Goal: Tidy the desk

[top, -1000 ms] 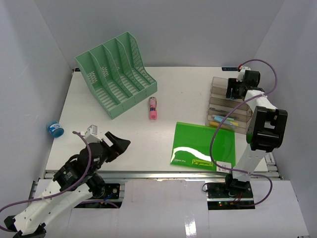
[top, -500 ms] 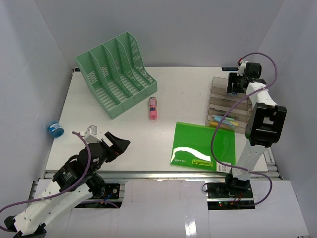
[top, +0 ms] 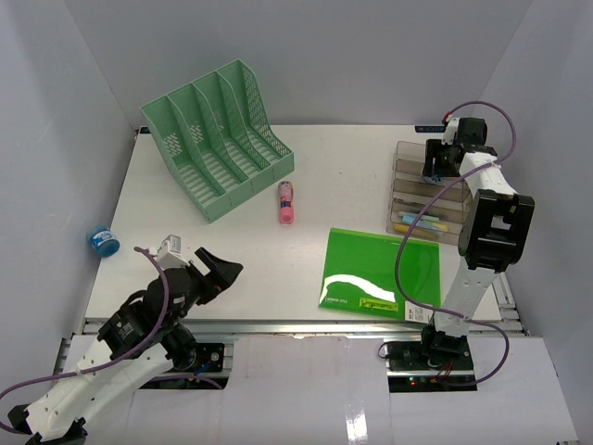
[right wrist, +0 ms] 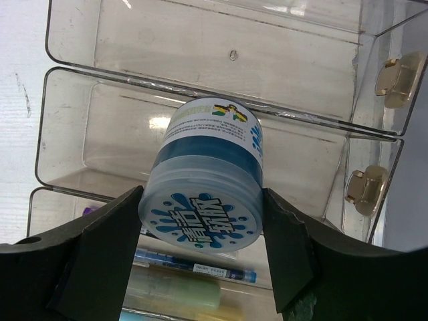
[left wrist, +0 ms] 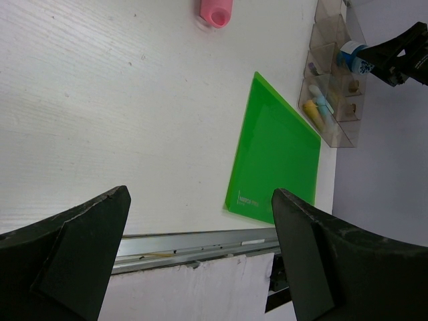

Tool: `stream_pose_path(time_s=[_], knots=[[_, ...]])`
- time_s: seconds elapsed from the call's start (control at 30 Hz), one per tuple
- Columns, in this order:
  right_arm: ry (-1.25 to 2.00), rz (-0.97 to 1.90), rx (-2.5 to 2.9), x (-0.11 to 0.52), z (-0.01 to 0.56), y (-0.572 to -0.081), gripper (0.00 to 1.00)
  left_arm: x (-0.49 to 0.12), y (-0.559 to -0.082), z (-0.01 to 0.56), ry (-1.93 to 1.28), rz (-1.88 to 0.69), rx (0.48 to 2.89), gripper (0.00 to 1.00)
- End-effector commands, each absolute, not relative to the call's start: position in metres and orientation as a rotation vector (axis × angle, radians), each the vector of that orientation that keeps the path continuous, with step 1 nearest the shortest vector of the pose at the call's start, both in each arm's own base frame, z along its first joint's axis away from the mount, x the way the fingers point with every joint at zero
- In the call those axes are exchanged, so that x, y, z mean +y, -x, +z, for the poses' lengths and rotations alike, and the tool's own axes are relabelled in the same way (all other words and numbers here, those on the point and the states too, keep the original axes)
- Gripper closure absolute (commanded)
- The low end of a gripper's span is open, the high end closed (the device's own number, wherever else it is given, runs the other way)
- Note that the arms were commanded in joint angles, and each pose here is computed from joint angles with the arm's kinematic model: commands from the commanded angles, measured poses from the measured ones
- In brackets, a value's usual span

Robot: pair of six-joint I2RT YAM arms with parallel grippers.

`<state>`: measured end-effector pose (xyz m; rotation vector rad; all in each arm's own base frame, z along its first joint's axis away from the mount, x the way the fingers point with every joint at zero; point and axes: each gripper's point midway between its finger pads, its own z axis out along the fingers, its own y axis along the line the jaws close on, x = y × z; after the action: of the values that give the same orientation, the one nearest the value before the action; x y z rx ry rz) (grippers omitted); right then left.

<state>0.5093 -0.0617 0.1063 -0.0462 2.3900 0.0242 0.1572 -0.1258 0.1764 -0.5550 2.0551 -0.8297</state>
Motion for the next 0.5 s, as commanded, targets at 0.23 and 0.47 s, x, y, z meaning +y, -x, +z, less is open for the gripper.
stream_pose_path(time_s=[0.23, 0.47], knots=[[0.071, 0.013, 2.345, -0.063, 0.129, -0.522, 0.17, -0.128, -0.158, 0.178, 0.555, -0.842, 2.05, 0.02], [0.086, 0.043, 2.319, -0.057, 0.141, -0.519, 0.08, -0.126, -0.158, 0.179, 0.559, -0.829, 2.051, 0.02]])
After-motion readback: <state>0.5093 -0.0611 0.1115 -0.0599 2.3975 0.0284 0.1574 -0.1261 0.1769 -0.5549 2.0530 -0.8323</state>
